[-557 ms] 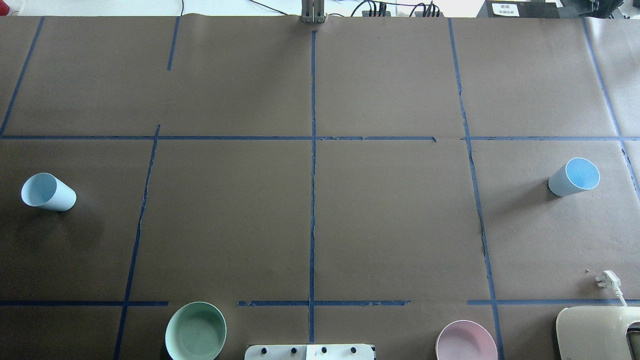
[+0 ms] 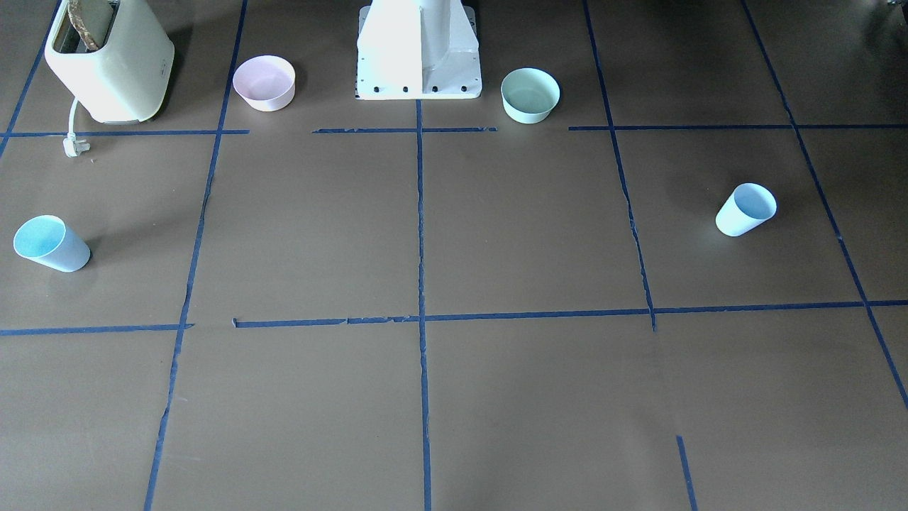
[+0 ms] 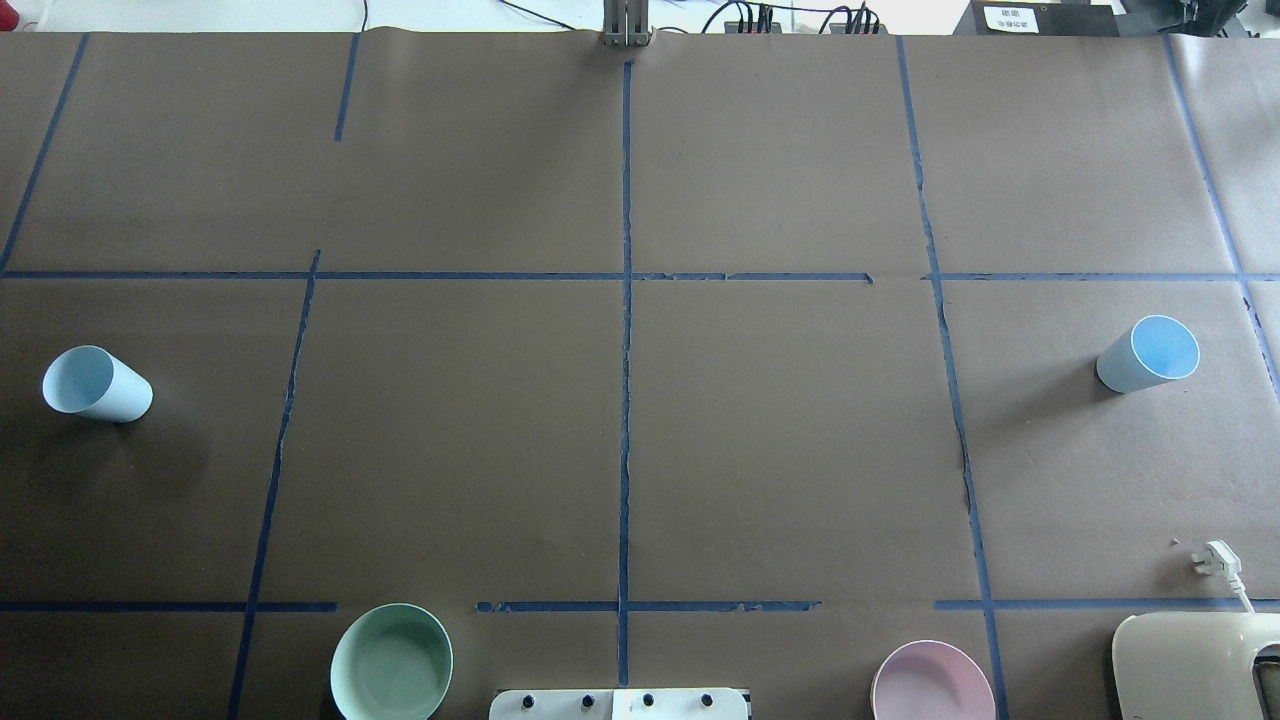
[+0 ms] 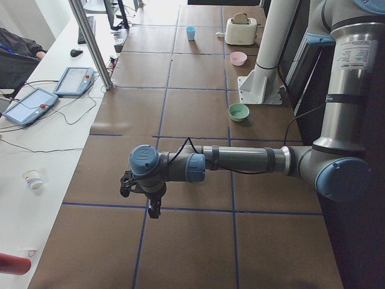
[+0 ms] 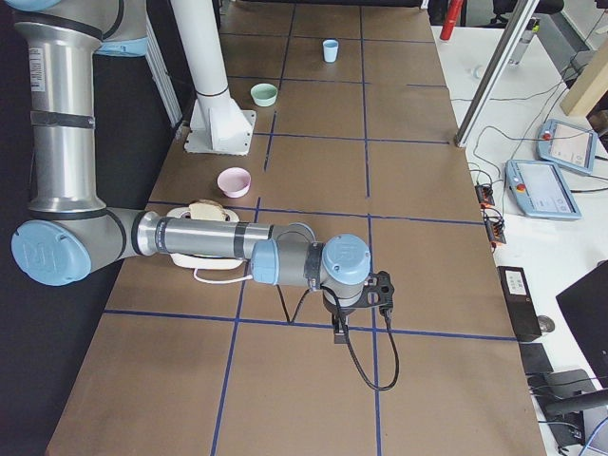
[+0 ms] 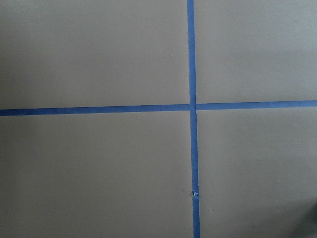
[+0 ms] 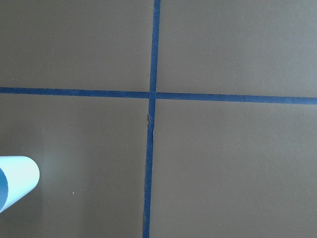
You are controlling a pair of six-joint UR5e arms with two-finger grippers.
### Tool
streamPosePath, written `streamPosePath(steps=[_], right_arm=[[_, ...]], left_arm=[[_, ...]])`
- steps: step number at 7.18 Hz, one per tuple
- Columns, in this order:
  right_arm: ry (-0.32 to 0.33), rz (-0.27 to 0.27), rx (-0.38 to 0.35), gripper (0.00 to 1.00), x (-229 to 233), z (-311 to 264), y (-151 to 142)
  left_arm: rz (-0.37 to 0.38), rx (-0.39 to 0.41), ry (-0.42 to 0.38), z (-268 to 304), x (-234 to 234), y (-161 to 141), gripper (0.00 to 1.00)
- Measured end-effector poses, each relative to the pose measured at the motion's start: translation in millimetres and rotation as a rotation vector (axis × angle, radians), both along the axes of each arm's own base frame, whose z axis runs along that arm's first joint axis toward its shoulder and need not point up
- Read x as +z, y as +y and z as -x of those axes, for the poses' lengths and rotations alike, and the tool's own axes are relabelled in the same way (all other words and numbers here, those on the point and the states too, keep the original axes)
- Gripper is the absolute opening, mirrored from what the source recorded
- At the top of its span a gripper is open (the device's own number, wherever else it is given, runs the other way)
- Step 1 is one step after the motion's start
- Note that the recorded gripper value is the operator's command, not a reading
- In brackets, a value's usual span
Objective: Stack blue cups with both arms
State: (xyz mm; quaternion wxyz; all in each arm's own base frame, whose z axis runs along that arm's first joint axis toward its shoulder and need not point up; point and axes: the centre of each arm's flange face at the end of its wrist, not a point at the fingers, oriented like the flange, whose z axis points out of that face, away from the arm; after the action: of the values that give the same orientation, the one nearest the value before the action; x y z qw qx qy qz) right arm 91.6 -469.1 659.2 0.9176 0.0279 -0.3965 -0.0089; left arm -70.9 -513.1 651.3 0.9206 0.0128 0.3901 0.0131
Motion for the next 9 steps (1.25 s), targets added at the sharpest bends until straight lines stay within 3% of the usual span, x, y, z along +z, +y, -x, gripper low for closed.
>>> streamPosePath(steps=[9], right_arm=[[0.002,-0.002,0.002,1.0,-0.9,-0.2,-1.5]], left_arm=[[-0.01,0.003,0.0,-0.3,1.6,4.8,1.0]])
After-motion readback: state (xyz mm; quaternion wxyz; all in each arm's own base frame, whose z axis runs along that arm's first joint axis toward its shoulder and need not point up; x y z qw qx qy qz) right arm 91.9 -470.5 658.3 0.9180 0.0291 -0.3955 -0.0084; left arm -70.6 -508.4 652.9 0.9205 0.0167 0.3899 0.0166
